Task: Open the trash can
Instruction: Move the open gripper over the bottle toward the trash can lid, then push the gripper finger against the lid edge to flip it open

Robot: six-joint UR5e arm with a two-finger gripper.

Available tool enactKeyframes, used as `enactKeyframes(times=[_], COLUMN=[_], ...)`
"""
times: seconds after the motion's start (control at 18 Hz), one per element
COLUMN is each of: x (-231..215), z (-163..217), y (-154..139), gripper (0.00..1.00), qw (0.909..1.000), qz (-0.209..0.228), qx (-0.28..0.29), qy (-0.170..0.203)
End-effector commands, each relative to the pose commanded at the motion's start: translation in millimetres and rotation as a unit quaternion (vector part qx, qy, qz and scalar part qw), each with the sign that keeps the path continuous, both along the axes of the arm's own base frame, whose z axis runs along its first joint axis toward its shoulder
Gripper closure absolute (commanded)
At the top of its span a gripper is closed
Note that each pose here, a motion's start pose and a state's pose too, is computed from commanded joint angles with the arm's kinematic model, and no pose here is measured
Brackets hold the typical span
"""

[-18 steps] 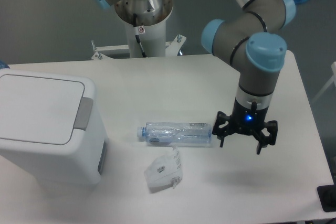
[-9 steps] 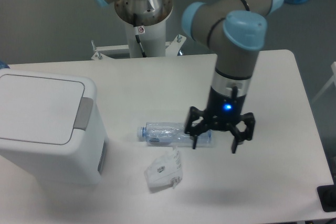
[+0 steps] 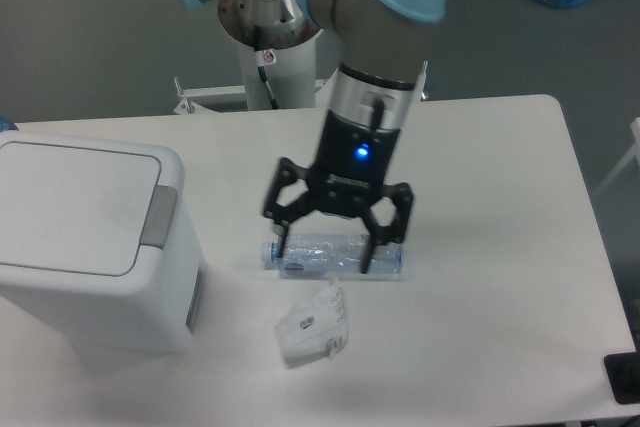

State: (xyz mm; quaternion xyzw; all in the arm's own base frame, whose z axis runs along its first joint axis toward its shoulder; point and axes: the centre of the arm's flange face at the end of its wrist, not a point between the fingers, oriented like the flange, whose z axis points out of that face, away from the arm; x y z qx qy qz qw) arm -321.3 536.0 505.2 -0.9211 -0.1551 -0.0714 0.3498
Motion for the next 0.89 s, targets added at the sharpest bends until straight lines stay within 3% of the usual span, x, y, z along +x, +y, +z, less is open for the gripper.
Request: enactKeyframes(times=[0.17,0.89], x=[26,46], z=[-7,-32], y=[-6,-3], gripper=[0.00,0.00], qw=[0.9999,0.9993], qz=[-0.003,-0.020], qx=[-0.008,-0.023], qy=[-0.012,-0.023])
